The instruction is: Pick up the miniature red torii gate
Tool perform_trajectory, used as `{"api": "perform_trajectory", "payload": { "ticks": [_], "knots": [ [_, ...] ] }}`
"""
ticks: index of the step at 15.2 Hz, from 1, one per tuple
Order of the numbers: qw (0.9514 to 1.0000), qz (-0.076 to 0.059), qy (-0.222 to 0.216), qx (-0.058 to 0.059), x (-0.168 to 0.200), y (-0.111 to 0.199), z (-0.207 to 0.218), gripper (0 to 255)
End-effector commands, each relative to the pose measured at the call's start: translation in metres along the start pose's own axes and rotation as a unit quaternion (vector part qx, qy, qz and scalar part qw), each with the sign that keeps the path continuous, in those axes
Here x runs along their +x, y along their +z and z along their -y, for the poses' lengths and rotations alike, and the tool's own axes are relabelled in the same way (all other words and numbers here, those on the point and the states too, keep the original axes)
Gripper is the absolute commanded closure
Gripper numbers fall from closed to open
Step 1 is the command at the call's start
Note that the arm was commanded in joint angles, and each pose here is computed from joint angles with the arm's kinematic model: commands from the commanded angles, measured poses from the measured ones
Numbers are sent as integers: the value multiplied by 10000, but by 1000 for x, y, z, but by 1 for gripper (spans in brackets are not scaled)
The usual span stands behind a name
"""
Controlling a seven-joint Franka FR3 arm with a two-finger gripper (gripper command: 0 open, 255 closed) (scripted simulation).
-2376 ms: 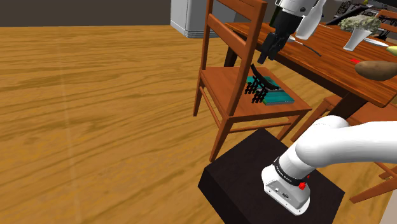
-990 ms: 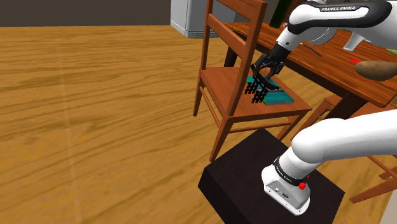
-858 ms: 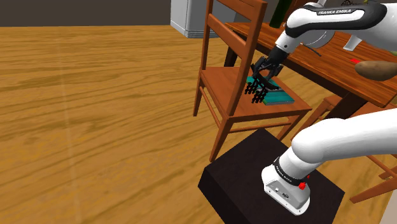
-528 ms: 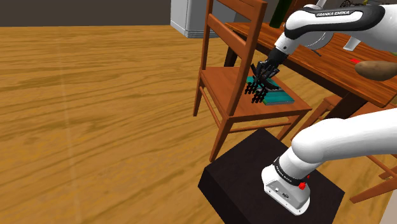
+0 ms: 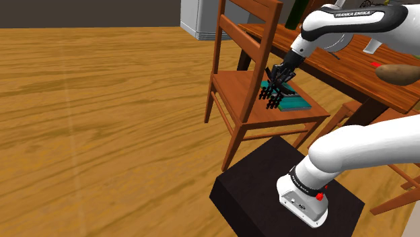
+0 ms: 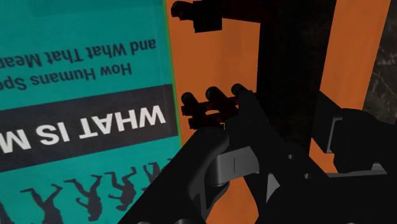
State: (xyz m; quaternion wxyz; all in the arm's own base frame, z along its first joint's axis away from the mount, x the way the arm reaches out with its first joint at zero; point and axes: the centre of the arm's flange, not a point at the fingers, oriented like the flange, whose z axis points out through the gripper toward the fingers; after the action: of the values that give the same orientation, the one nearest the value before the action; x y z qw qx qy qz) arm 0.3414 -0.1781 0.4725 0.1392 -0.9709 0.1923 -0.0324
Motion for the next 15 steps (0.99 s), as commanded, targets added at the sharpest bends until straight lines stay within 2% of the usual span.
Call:
{"api": "perform_trajectory", "payload": {
  "ticks": [1,15],
  "knots": [
    [10000,3,1,0,0,-7,2,255],
    [10000,3,1,0,1,-74,22,255]
  ]
}}
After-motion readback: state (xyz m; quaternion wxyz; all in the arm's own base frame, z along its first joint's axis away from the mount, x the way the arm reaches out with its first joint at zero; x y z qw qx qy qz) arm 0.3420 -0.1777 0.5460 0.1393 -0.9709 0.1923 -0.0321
